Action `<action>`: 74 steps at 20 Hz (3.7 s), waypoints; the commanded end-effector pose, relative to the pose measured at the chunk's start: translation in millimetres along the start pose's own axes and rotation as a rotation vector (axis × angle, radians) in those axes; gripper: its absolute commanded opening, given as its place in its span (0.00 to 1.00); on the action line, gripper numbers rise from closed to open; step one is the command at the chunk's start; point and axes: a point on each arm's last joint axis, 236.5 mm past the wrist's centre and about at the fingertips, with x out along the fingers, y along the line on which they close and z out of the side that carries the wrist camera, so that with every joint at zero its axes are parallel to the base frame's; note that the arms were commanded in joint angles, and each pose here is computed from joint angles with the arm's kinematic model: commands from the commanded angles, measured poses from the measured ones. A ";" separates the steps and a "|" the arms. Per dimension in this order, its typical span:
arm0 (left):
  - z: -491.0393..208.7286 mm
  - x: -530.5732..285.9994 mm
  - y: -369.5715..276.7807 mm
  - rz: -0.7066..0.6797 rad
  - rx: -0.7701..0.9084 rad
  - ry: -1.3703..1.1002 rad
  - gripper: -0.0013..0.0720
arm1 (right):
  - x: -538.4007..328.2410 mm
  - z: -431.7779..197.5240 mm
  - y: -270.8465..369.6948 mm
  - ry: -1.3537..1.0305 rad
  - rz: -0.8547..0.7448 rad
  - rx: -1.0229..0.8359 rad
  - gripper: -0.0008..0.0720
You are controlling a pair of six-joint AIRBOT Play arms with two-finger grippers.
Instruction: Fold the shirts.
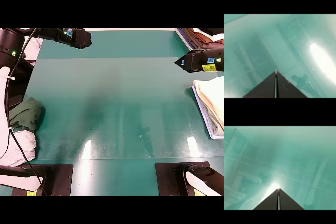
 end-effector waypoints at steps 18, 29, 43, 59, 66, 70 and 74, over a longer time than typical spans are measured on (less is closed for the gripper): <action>5.6 -53.9 37.9 0.105 -0.018 -0.014 0.05 | -1.3 -0.9 1.5 0.003 0.003 -0.002 0.04; -200.0 -200.7 180.4 0.592 -0.319 0.333 0.07 | -3.5 -1.1 2.7 -0.001 0.004 -0.003 0.04; -390.4 -151.2 241.1 0.757 -0.545 0.509 0.45 | -3.1 -0.8 2.5 -0.002 0.004 -0.003 0.04; -48.7 -218.8 62.3 0.476 -0.035 -0.185 0.04 | -75.9 64.7 25.9 -0.344 0.012 -0.053 0.04; -78.8 -87.5 -101.7 0.066 0.186 0.018 0.04 | -92.3 104.2 41.5 -0.320 0.029 -0.109 0.04; -122.4 5.6 -216.2 -0.205 0.322 0.085 0.05 | -97.9 112.7 45.8 -0.311 0.032 -0.128 0.04; -99.0 31.5 -237.4 -0.277 0.264 0.066 0.71 | -97.2 108.1 46.1 -0.288 0.033 -0.131 0.04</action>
